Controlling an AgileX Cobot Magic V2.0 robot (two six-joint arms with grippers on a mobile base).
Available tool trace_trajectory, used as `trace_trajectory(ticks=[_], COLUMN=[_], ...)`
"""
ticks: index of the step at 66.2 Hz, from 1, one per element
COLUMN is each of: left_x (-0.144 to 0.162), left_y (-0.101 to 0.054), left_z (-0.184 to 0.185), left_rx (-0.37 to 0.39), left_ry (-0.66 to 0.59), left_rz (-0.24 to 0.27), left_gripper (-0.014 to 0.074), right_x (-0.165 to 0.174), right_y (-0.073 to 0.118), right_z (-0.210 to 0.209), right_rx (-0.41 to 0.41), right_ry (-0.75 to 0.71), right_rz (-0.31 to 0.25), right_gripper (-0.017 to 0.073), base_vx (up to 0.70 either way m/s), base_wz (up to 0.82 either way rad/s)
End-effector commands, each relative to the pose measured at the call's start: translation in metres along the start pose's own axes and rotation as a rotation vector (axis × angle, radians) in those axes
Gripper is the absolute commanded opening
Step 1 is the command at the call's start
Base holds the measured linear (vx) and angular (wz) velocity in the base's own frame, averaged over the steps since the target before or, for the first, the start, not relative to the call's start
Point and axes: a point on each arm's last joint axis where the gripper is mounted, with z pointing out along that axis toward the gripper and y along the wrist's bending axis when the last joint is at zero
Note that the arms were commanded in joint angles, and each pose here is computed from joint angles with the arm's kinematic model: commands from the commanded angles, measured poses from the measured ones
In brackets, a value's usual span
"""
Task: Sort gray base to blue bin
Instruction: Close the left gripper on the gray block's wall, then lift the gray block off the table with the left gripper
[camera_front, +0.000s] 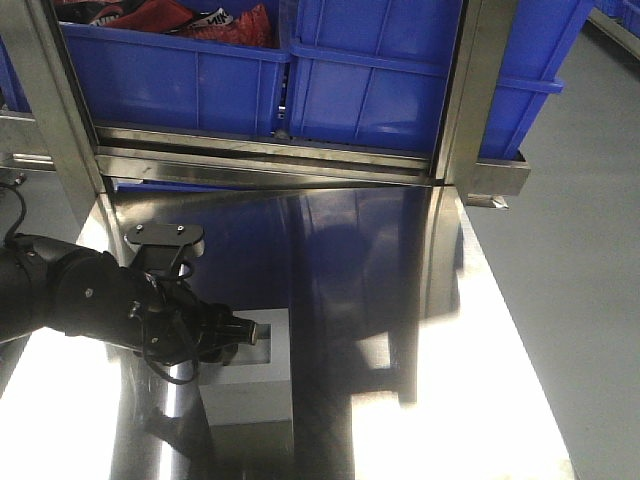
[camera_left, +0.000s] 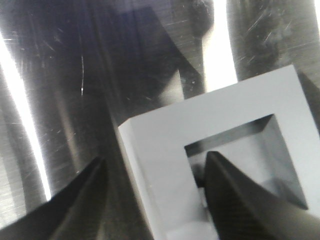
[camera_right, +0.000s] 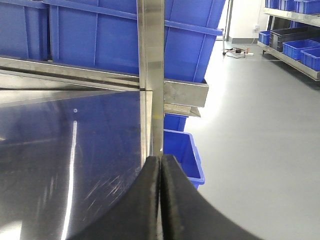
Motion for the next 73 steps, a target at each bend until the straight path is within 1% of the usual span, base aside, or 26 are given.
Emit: trace_trajectory(ticks=[1, 7, 15, 26, 34, 39, 49, 55, 62, 73], left_x=[-0.009, -0.009, -0.009, -0.011, -0.015, -0.018, -0.018, -0.013, -0.003, 0.026], left_y=[-0.005, -0.005, -0.005, -0.006, -0.007, -0.008, -0.009, -0.007, -0.005, 0.004], left_z=[-0.009, -0.009, -0.009, -0.012, -0.023, -0.036, -0.071, -0.094, -0.12, -0.156], left_rx=[0.021, 0.02, 0.02, 0.024, 0.035, 0.04, 0.033, 0.038, 0.058, 0.101], left_ry=[-0.057, -0.057, -0.062, -0.083, -0.141, -0.197, -0.298, -0.387, -0.505, -0.699], left_rz=[0.0, 0.006, 0.04, 0.061, 0.074, 0.098, 0.171, 0.204, 0.224, 0.247], left_gripper=[0.0281, 0.016, -0.0007, -0.0006, -0.0006, -0.0006, -0.0006, -0.0006, -0.0006, -0.0006], right_x=[-0.003, -0.003, -0.003, -0.003, -0.003, -0.003, -0.003, -0.003, -0.003, -0.003], right_y=[0.0, 0.0, 0.0, 0.0, 0.0, 0.0, 0.0, 0.0, 0.0, 0.0], right_z=[0.0, 0.0, 0.0, 0.0, 0.0, 0.0, 0.0, 0.0, 0.0, 0.0], right_rx=[0.003, 0.003, 0.003, 0.003, 0.003, 0.003, 0.003, 0.003, 0.003, 0.003], right_ry=[-0.071, -0.071, -0.071, -0.071, -0.071, -0.071, -0.071, -0.071, -0.071, -0.071], right_rz=[-0.011, -0.011, -0.011, -0.011, -0.011, -0.011, -0.011, -0.011, -0.011, -0.011], right_gripper=[-0.0009, -0.0009, -0.0009, -0.0009, -0.0009, -0.0009, -0.0009, -0.0009, -0.0009, -0.0009], base_vx=[0.0, 0.0, 0.0, 0.0, 0.0, 0.0, 0.0, 0.0, 0.0, 0.0], base_wz=[0.0, 0.0, 0.0, 0.0, 0.0, 0.0, 0.0, 0.0, 0.0, 0.0])
